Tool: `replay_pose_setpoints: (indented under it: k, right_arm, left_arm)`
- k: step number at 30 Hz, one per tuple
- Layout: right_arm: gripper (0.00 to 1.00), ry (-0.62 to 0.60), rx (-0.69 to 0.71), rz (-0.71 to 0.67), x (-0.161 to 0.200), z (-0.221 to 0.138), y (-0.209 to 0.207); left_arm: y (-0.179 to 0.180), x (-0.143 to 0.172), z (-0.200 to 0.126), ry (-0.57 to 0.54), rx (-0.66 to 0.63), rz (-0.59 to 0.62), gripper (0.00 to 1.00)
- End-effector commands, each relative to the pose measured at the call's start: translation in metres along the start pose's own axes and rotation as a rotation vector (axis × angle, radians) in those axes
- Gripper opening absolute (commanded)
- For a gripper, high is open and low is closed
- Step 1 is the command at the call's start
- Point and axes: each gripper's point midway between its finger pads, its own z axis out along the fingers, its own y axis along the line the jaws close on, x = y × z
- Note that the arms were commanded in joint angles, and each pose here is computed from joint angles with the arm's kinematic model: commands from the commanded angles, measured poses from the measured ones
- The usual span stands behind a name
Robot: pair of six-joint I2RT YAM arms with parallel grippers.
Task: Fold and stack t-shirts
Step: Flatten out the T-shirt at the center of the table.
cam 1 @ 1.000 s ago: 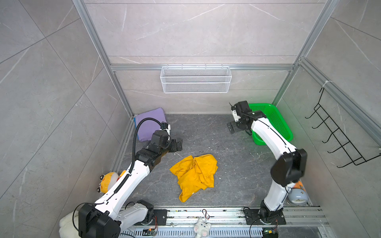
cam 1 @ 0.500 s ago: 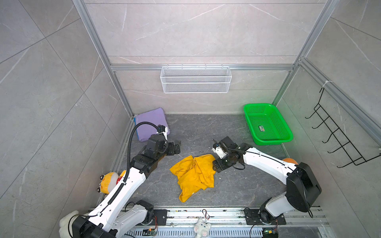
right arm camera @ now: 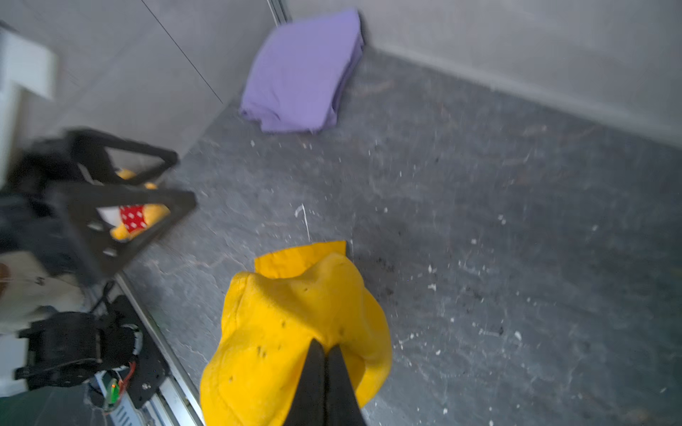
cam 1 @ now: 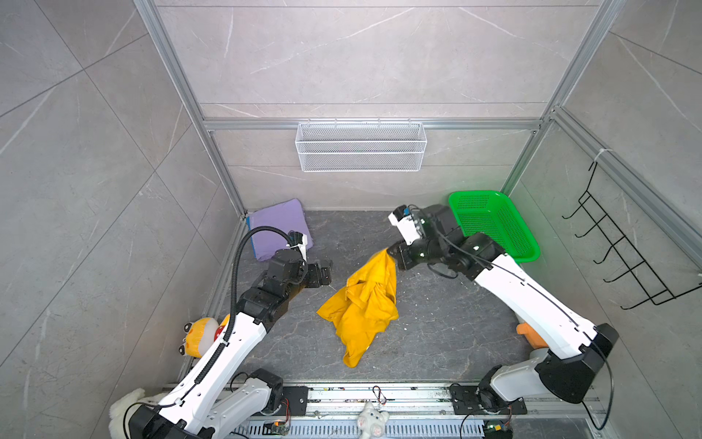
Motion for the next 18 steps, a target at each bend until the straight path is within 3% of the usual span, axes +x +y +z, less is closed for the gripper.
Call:
replay_pose_setpoints:
  k: [1, 5, 11, 18]
  right_arm:
    - [0.00, -0.093, -0.094, -0.065, -0.038, -0.039, 0.031]
    - [0.00, -0.225, -0.171, -0.128, -0.092, -0.069, 0.067]
    - [0.00, -0.343, -0.271, -0.176, -0.137, -0.086, 0.110]
    - [0.00, -0.402, -0.210, -0.190, -0.167, -0.093, 0.108]
  left_arm:
    - [-0.001, -0.018, -0.016, -0.063, 0.001, -0.032, 1.00]
    - [0.018, -0.036, -0.027, -0.089, -0.041, -0.165, 1.00]
    - [0.032, -0.059, -0.044, -0.176, -0.026, -0.198, 1.00]
    - [-0.040, -0.056, -0.054, -0.162, 0.423, -0.060, 1.00]
